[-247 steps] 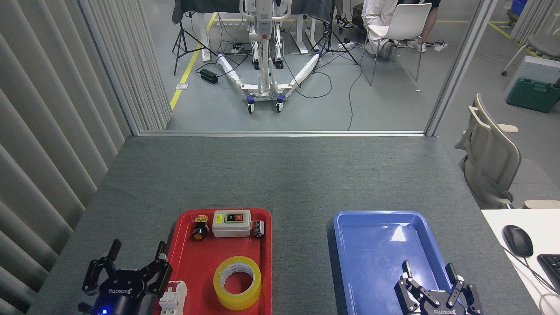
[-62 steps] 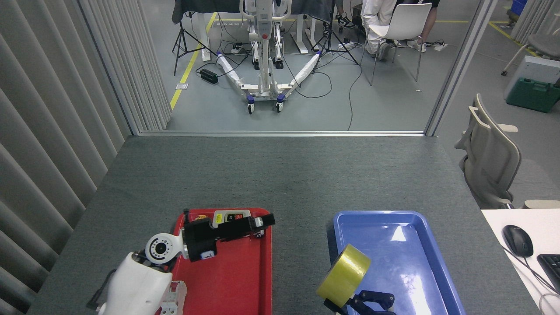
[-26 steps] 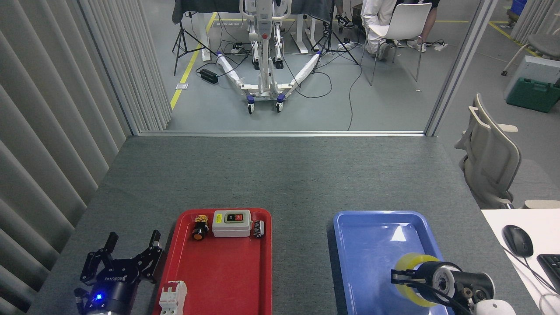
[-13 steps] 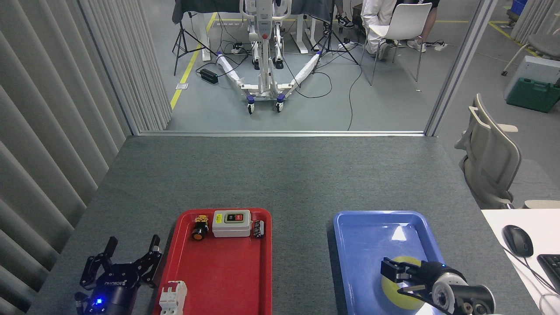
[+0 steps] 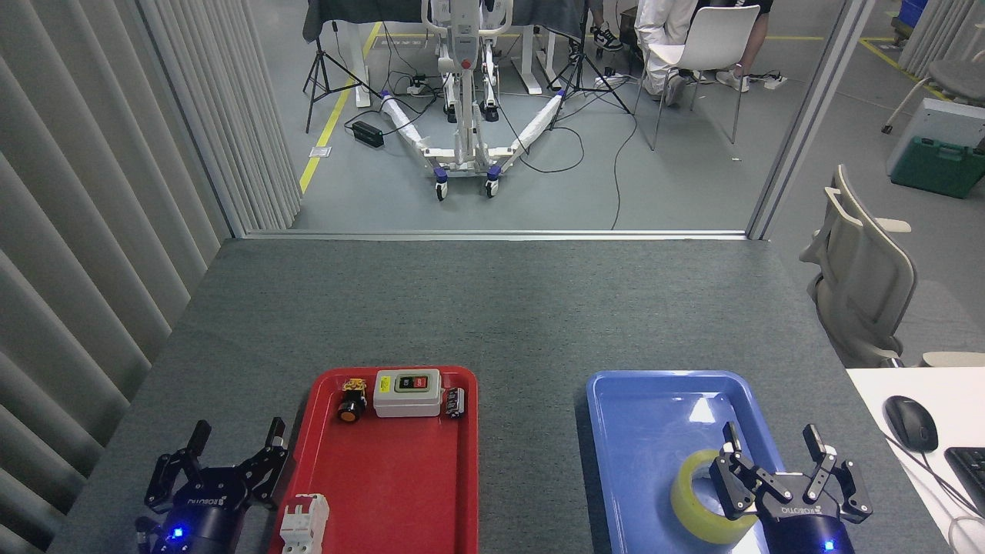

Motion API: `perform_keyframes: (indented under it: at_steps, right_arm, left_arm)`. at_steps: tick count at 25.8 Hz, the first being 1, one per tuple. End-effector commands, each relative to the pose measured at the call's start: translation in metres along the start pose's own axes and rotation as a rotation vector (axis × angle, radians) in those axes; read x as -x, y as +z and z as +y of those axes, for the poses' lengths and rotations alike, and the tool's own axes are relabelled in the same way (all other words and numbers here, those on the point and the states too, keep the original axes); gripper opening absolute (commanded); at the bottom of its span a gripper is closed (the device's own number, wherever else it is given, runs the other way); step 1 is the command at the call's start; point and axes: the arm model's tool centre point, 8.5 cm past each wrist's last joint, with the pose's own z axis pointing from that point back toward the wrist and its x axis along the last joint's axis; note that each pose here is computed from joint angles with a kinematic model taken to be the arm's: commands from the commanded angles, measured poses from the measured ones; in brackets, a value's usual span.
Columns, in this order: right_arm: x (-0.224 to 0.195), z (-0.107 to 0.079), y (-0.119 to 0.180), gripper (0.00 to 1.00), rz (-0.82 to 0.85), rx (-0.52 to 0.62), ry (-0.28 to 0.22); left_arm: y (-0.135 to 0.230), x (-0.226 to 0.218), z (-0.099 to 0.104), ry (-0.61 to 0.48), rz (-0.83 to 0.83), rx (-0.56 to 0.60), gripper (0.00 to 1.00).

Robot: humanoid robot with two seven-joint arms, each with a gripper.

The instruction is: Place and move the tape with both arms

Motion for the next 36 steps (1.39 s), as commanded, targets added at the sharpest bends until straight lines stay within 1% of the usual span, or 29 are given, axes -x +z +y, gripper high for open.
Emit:
perform_keyframes:
  at_steps: [1, 5, 9, 21, 23, 25, 32, 36]
  right_arm:
    - [0.0, 0.007, 0.004, 1.0, 0.01, -0.044, -0.006]
    - [0.001, 0.007, 0.004, 1.0, 0.014, -0.045, -0.007]
    - [0.001, 0.008, 0.004, 1.0, 0.014, -0.047, -0.009]
    - [0.001, 0.008, 0.005, 1.0, 0.014, -0.049, -0.009]
    - [0.0, 0.008, 0.005, 1.0, 0.011, -0.049, -0.009]
    - [0.0, 0.008, 0.005, 1.0, 0.011, -0.049, -0.009]
    - [-0.001, 0.007, 0.004, 1.0, 0.001, -0.048, -0.009]
    - [-0.004, 0.009, 0.005, 1.0, -0.003, -0.053, -0.014]
  left_arm:
    - [0.001, 0.001, -0.004, 0.0, 0.003, 0.012, 1.0]
    - [0.0, -0.002, -0.005, 0.01, 0.004, 0.019, 1.0]
    - [0.002, 0.002, -0.014, 0.015, 0.028, 0.049, 1.0]
    - [0.002, -0.004, -0.016, 0.029, 0.019, 0.066, 1.0]
    - [0.0, -0.009, -0.01, 0.034, -0.001, 0.067, 1.0]
    - [0.0, -0.01, -0.007, 0.033, -0.006, 0.074, 1.0]
    - [0.0, -0.009, -0.008, 0.028, -0.004, 0.091, 1.0]
    - [0.0, -0.008, -0.005, 0.021, -0.004, 0.084, 1.0]
